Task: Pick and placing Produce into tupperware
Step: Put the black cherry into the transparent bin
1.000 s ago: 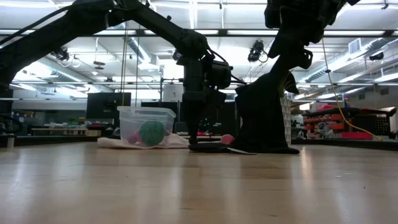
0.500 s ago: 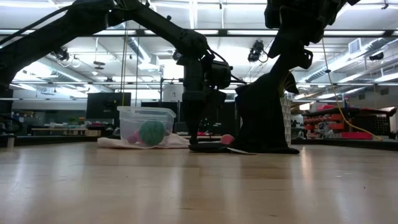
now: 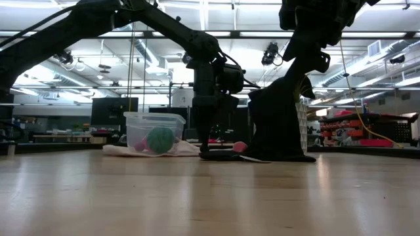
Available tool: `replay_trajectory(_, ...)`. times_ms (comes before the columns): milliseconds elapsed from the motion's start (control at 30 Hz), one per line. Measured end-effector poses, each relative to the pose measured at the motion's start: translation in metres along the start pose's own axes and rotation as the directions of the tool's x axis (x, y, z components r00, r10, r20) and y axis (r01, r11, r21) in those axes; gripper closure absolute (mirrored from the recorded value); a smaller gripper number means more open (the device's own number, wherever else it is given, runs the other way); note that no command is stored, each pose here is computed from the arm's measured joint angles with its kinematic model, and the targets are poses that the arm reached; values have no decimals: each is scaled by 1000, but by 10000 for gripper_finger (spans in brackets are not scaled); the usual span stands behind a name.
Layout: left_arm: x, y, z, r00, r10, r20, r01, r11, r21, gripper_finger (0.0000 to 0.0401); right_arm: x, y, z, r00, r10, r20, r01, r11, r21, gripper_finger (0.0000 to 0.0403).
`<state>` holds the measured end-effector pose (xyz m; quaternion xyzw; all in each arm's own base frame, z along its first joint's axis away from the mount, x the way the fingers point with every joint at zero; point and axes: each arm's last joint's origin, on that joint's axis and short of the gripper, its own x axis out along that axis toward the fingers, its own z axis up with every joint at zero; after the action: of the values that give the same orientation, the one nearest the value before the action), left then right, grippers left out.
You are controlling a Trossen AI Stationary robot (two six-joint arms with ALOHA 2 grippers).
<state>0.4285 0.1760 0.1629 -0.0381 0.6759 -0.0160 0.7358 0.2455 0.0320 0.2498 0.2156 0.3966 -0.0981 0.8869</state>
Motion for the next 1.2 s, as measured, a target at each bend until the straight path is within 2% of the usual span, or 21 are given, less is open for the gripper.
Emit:
replay_trajectory(333, -1, 0, 0, 1000, 0, 3, 0, 1000, 0, 338, 0, 0, 0, 1000, 0, 0, 0, 1000, 0, 144)
replay_trajectory(733, -2, -1, 0, 1000, -11, 8, 11, 1000, -6, 365, 0, 0, 0, 1000, 0, 0, 0, 1000, 0, 144)
replay_trajectory(867, -2, -1, 1, 1000, -15, 18, 15, 1000, -3, 335, 0, 0, 0, 1000, 0, 0, 0, 1000, 0, 144)
replay_trajectory(1200, 0, -1, 1, 1000, -18, 15, 18, 1000, -24, 210, 0, 0, 0, 1000, 0, 0, 0, 1000, 0, 144)
